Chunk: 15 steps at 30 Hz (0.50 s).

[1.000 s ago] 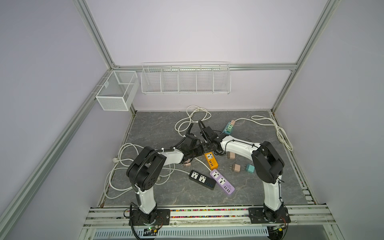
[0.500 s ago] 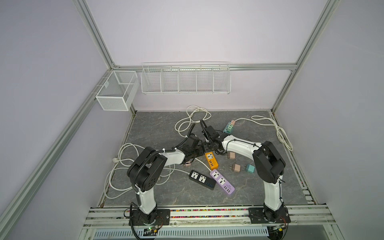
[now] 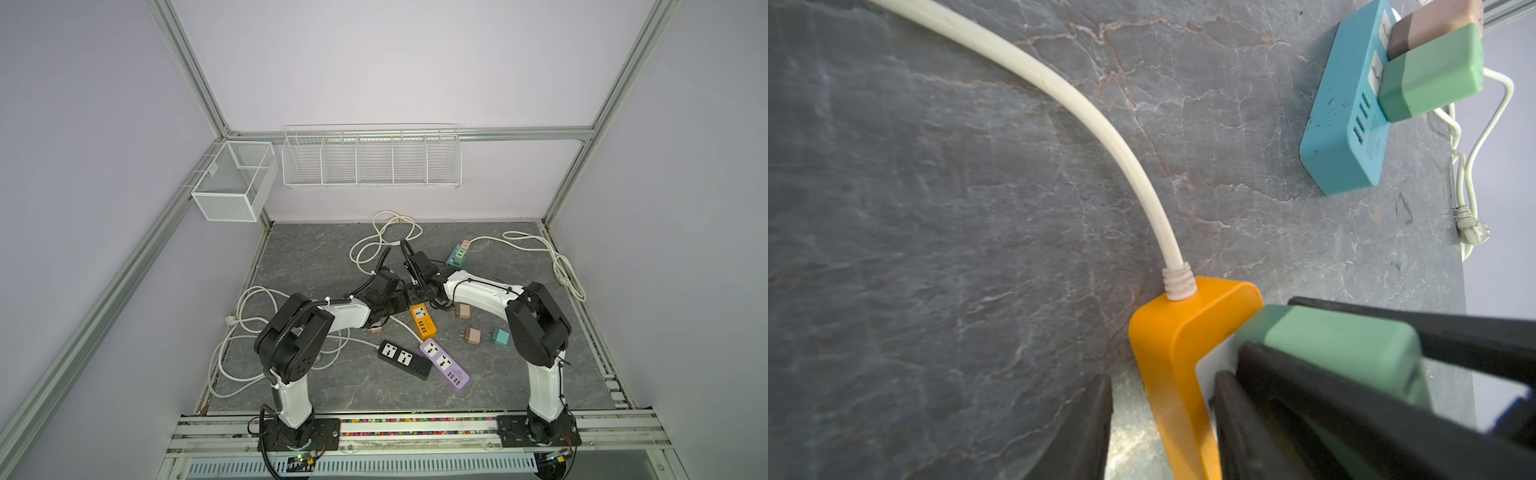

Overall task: Pull the plug off the socket
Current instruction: 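Pull the mint plug out with the right gripper while the left holds the strip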

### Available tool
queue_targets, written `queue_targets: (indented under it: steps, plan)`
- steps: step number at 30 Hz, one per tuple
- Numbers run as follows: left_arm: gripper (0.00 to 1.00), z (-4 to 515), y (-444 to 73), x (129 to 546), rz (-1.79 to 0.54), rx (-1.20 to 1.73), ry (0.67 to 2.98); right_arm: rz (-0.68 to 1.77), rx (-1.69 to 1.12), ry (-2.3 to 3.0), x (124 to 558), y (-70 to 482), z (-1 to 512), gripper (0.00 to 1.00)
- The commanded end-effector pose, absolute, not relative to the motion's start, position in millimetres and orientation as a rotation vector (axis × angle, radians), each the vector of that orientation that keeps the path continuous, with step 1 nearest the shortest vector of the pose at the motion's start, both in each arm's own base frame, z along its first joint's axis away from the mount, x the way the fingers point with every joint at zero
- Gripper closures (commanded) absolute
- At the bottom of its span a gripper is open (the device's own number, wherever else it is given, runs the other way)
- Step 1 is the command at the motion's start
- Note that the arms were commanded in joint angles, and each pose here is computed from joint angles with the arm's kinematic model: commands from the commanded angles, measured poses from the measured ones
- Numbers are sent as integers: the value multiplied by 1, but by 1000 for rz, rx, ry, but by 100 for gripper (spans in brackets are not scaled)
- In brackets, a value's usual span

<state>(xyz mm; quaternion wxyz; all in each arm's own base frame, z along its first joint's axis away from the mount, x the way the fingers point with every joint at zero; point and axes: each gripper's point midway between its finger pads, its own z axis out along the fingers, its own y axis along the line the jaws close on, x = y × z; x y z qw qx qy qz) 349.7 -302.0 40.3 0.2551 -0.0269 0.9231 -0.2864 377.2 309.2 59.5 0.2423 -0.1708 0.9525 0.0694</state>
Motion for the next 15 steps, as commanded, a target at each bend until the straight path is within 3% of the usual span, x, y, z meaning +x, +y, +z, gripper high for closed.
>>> queue_targets:
  steps: [1,15]
  plan:
    - [59,-2,-273,330,-574,-108,2652,207,-387,2573,380,299,83,73]
    - [59,-3,-276,329,-562,-93,2664,160,-407,2551,377,298,88,74]
